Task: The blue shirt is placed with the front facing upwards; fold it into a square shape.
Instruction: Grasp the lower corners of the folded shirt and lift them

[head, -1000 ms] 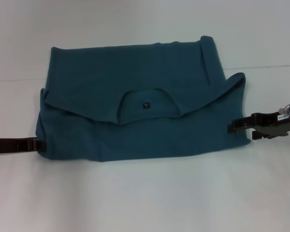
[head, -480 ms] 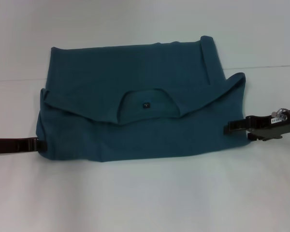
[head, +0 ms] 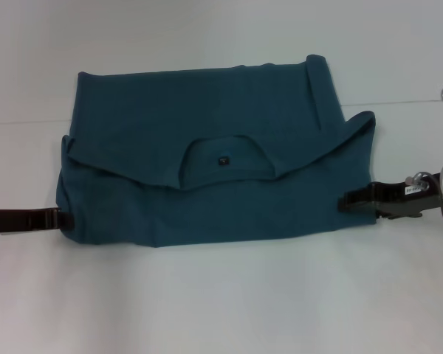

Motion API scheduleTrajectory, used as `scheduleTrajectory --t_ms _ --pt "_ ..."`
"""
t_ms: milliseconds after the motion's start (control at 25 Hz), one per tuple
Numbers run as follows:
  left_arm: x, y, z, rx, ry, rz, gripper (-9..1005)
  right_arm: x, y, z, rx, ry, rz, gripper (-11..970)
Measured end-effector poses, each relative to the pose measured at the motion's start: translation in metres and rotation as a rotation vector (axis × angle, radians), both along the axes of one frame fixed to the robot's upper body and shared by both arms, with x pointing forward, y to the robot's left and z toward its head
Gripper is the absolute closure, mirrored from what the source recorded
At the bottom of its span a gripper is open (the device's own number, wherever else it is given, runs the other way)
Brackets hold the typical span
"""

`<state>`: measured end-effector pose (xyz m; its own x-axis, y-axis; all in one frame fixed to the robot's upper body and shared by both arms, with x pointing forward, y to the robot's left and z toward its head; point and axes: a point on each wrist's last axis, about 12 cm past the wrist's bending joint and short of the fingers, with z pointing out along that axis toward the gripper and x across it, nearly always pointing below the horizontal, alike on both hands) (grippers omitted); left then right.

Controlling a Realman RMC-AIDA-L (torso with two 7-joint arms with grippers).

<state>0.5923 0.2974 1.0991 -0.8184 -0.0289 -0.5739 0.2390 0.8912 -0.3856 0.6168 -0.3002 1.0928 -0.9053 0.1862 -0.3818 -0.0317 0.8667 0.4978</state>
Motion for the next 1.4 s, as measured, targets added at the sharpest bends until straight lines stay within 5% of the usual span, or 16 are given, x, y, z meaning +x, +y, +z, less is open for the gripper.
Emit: scheduleTrajectory --t_ms 600,1040,1400 --pt "-0.009 0.014 0.002 -0.028 0.024 -0.020 962 -0.017 -0.014 0.008 0.031 -0.035 0.038 734" --pt "-0.029 0.031 0.005 -0.081 0.055 -0.052 962 -0.044 -0.032 0.008 0.106 -0.003 0.077 956" --pt "-0.059 0.038 0.001 -0.111 0.109 -0.093 962 -0.080 -0.053 0.000 0.179 -0.005 0.108 956"
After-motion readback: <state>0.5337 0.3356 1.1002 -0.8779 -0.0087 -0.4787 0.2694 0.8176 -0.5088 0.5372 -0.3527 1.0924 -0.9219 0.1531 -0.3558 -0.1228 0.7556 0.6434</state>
